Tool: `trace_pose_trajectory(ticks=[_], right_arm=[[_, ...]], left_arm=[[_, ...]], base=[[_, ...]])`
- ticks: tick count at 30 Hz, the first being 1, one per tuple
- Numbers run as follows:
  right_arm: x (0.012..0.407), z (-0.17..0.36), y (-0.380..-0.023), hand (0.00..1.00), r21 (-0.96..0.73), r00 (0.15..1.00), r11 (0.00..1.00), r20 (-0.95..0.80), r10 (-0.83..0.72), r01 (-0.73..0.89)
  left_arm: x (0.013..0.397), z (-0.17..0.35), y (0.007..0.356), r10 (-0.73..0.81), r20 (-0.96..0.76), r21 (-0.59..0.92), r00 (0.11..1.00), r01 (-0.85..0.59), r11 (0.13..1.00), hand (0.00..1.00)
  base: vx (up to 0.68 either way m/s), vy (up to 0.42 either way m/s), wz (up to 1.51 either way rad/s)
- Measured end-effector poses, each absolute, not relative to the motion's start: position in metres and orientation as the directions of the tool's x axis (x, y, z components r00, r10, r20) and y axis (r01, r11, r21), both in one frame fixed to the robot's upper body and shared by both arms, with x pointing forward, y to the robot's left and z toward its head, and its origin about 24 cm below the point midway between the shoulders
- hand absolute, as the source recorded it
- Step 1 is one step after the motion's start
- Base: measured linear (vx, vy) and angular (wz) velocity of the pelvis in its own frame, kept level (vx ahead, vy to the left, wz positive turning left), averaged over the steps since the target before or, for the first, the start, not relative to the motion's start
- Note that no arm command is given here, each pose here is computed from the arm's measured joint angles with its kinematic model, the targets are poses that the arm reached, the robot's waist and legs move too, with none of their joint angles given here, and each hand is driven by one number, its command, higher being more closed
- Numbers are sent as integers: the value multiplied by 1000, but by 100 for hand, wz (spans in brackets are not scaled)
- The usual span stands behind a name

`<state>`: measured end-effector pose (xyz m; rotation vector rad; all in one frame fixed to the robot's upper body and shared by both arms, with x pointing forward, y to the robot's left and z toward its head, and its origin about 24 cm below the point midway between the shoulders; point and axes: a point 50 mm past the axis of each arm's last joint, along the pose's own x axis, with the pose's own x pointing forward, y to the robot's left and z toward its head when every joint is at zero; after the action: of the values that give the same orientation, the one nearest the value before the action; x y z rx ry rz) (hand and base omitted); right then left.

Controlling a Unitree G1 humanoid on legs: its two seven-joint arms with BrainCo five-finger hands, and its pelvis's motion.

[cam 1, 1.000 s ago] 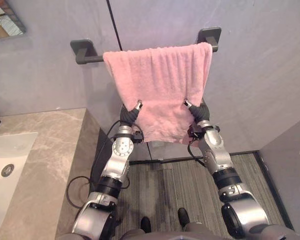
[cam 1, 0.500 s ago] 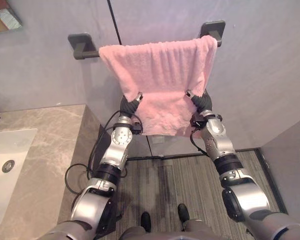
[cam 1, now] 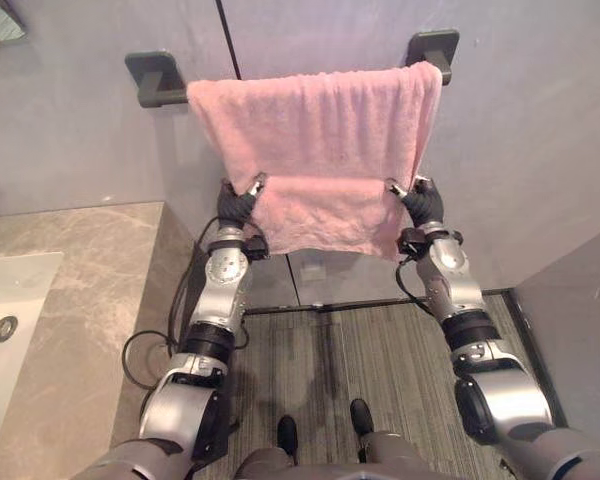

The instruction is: Organize washtable

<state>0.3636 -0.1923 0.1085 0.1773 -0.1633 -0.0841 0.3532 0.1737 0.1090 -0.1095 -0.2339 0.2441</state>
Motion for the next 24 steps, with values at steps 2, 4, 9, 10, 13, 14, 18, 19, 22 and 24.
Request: trace_pose_trajectory(ticks=[2,4,9,10,13,14,18,19,22,24], right_arm=[[355,101,-214,0,203,976,968,133,-173,144],[347,99,-228,0,183,968,966,138,-209,182],[335,119,-223,0,155,953,980,257,-161,124],[332,123,-217,0,145,950,985,283,-129,91],[321,123,-215,0,104,945,992,311,-98,68],[313,120,-215,0,95,945,993,314,-90,63],[291,108,-217,0,60,947,996,311,-83,67],[287,106,-217,0,61,947,996,311,-83,67],[266,98,-214,0,79,948,996,311,-71,48],[251,88,-210,0,80,955,997,294,-39,16]], left_arm=[[349,104,194,325,196,-150,925,-299,942,0],[343,96,210,371,170,-140,913,-351,926,0],[333,79,216,375,132,-110,917,-363,925,0],[328,74,217,377,123,-105,918,-366,925,0],[319,72,220,376,140,-102,916,-365,926,0],[313,72,221,369,159,-86,916,-360,929,0],[295,70,223,345,189,-80,919,-336,939,0],[292,70,223,343,194,-79,919,-334,939,0],[270,72,221,299,233,-75,926,-289,954,0],[250,81,216,246,294,-71,924,-236,969,0]], base=[[0,0,0],[7,-1,-5],[0,0,-2],[0,0,0],[0,0,0],[0,0,0],[0,0,0],[0,0,0],[8,-1,4],[7,2,8]])
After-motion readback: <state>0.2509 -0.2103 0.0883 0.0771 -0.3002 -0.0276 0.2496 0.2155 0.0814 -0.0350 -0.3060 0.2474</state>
